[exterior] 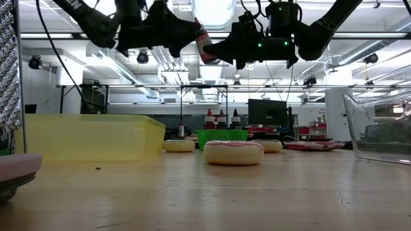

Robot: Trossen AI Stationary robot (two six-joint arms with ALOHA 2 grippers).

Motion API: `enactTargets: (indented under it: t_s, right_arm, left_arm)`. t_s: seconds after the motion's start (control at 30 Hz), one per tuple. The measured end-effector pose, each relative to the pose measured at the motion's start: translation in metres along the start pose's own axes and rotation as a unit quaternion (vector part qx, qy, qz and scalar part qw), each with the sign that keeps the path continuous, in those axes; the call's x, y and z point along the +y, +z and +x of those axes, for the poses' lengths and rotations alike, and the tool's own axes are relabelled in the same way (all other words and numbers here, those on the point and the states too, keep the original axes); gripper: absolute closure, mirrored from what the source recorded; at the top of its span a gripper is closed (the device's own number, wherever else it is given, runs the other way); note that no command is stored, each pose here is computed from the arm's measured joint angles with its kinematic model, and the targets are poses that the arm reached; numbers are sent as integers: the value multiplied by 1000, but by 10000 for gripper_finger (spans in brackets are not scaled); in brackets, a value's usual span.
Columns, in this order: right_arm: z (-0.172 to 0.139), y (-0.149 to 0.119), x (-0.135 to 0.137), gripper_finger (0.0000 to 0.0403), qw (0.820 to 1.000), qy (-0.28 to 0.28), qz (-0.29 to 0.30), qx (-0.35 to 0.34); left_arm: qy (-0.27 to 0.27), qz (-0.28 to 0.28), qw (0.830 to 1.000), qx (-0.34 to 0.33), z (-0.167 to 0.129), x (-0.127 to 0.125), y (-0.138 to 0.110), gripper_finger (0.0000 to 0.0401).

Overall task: Pick & Place Food Item
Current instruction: Put the pink food coloring bottle into the green bin

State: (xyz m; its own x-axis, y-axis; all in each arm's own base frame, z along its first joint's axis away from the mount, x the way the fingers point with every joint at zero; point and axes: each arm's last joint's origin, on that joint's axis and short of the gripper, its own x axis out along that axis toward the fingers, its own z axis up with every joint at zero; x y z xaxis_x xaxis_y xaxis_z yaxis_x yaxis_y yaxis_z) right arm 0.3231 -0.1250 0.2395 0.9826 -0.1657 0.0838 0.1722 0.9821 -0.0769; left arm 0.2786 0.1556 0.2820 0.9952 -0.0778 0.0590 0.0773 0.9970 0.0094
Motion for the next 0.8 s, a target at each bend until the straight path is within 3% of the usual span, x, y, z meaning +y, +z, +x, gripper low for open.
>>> enactTargets:
  t_s: [0.27,0.8]
  right_arm:
    - [0,0,-1,345,1000,5,2,0]
    - [0,0,-1,345,1000,7,2,-1]
  left_arm:
    - [0,12,1000,2,4,2,11,226]
    - [0,13,1000,14,3,2,6,227]
